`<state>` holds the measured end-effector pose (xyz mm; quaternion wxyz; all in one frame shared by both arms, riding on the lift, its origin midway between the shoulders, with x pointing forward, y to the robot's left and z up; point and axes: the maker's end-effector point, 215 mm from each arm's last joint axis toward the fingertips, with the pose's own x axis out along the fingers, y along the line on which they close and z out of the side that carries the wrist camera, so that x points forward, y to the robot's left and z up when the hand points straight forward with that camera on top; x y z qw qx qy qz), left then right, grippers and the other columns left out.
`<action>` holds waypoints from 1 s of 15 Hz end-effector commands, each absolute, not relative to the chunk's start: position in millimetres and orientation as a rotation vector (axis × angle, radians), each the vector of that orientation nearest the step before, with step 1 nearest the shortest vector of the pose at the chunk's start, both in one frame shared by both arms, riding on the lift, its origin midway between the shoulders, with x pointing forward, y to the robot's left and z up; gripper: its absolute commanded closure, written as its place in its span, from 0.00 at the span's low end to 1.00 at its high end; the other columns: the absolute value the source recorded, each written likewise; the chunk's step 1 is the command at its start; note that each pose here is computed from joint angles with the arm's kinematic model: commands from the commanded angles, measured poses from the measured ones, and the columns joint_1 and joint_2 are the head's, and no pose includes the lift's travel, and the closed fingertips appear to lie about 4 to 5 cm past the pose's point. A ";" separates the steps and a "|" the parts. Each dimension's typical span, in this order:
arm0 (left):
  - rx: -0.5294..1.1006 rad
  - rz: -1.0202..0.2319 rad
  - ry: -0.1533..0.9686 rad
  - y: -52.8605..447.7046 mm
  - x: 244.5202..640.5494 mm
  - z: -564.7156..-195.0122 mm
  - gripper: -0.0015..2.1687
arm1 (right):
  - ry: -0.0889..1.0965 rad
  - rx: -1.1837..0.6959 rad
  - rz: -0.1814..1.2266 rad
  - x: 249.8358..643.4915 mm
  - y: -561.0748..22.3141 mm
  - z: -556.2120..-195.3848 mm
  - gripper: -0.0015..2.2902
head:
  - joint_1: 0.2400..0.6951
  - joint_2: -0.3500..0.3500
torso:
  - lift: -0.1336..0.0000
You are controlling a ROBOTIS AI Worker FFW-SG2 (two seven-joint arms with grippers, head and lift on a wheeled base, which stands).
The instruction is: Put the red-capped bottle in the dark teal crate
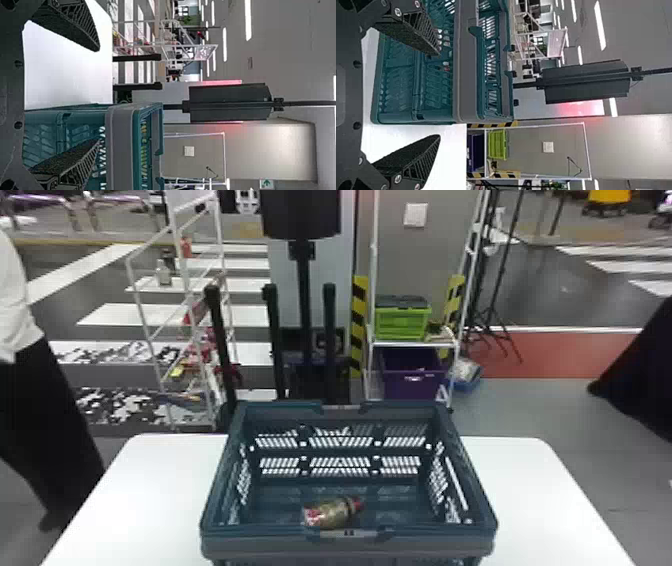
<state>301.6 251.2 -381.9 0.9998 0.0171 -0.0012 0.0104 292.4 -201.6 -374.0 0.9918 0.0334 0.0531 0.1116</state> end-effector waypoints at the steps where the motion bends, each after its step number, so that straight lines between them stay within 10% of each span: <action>1: 0.028 0.026 -0.002 250.1 301.6 -381.7 0.04 | 0.110 0.066 0.228 292.6 -200.7 -375.5 0.07 | 0.57 0.50 | 1.00; 15: 0.022 0.027 -0.005 250.7 304.3 -381.1 0.04 | 0.091 0.066 0.219 287.1 -205.2 -368.3 0.07 | 0.57 0.50 | 1.00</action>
